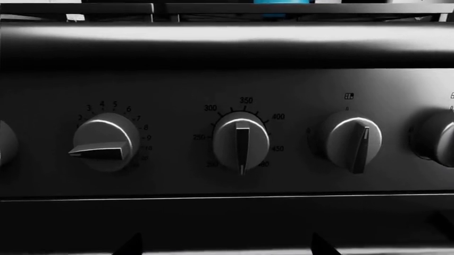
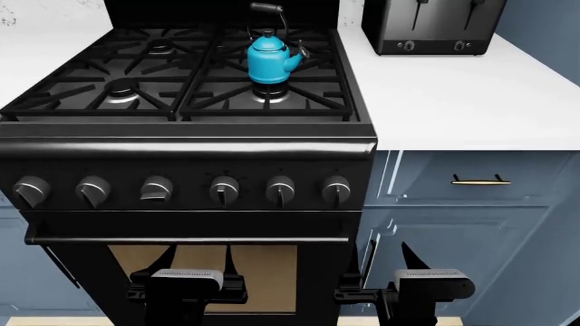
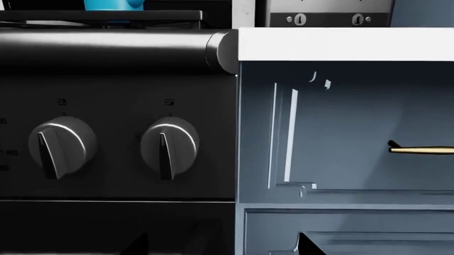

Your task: Turn on the front right burner of the stove.

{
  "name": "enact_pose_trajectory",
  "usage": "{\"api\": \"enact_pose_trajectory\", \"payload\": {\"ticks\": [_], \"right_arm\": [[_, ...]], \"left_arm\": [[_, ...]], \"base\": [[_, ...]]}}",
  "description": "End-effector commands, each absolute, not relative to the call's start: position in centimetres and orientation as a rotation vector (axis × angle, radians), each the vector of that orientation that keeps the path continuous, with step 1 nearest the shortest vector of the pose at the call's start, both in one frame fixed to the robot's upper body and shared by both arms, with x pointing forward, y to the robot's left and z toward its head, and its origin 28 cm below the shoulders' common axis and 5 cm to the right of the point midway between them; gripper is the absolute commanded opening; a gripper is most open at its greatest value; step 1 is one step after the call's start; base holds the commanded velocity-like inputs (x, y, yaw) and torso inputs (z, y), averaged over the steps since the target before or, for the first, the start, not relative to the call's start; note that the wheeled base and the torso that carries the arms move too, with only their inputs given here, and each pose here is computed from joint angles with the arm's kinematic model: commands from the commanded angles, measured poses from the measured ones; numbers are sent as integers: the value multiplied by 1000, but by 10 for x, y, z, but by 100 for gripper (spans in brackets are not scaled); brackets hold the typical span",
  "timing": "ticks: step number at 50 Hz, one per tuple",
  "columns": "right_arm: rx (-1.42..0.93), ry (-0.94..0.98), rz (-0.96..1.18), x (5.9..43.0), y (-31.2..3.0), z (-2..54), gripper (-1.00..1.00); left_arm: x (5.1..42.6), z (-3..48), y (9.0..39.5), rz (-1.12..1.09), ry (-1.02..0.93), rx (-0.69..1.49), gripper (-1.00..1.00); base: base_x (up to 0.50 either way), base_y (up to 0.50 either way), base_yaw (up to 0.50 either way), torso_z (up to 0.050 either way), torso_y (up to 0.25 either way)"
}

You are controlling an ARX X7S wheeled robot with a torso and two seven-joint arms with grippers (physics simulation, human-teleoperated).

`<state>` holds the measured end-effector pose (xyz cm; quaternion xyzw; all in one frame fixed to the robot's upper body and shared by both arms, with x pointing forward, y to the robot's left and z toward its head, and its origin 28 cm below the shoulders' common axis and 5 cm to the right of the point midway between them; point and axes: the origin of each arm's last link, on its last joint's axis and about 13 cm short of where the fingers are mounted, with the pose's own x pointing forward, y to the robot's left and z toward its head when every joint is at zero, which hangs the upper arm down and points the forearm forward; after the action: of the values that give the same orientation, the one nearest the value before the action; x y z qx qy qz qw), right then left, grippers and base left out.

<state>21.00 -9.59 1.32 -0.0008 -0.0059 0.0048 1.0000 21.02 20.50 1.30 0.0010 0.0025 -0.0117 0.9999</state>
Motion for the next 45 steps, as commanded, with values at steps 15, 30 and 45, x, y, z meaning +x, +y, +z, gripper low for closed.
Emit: {"api": "enact_pose_trajectory", "payload": {"ticks": [15, 30, 45], "right_arm": [[1, -10, 10, 210, -96, 13, 100], [6, -10, 10, 211, -97, 12, 100], [4, -13, 13, 210, -97, 12, 100]], "left_arm": [[211, 12, 205, -23, 11, 3, 100], [211, 12, 206, -22, 11, 3, 100], [211, 12, 205, -22, 13, 5, 100]], "base": [[0, 0, 0, -31, 0], [0, 0, 0, -31, 0], [0, 0, 0, -31, 0]]}}
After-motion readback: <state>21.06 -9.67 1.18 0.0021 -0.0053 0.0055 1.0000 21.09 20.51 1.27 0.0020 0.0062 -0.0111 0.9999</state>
